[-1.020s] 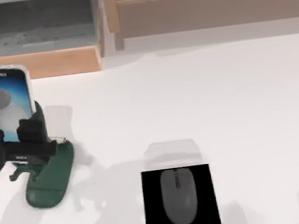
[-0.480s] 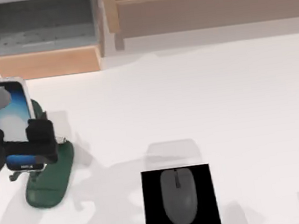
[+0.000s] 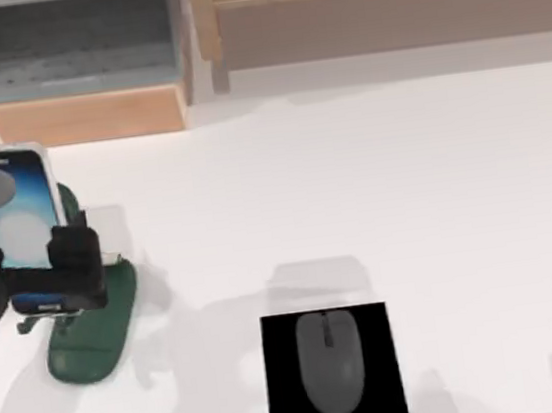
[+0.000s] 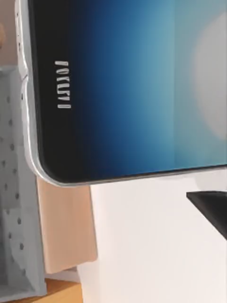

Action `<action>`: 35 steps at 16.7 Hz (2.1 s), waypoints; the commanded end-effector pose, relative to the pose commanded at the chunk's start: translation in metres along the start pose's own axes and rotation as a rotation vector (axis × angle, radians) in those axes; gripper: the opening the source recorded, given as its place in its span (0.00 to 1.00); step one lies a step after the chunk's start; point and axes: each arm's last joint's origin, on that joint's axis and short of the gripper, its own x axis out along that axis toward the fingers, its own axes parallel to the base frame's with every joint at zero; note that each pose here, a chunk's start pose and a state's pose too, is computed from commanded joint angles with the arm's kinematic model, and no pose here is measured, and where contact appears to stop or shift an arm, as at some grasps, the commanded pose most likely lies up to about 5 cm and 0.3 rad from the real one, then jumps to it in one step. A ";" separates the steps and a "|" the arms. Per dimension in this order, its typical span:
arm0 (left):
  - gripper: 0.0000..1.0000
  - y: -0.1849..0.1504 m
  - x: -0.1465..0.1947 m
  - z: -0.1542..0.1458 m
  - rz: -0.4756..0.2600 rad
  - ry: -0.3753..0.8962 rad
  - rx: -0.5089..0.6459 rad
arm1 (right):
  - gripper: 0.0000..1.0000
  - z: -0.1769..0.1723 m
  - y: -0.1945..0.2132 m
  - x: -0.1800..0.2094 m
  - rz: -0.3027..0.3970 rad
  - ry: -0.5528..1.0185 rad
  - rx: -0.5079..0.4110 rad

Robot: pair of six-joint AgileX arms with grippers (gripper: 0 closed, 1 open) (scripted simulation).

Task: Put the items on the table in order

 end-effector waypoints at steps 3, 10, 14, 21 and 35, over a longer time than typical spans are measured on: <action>1.00 -0.002 -0.010 -0.007 0.000 0.008 0.002 | 1.00 0.000 0.000 0.000 0.000 0.000 0.000; 1.00 -0.003 -0.017 -0.010 0.002 0.005 0.000 | 1.00 0.000 0.000 0.000 0.000 0.000 0.000; 1.00 0.006 -0.021 -0.019 0.020 -0.033 -0.017 | 1.00 0.000 0.000 0.000 0.000 0.000 0.000; 1.00 0.029 -0.039 -0.045 0.083 -0.252 -0.053 | 1.00 0.000 0.000 0.000 0.000 0.000 0.000; 1.00 0.046 -0.041 -0.078 0.183 -0.449 -0.039 | 1.00 0.002 0.000 0.001 0.003 0.001 0.000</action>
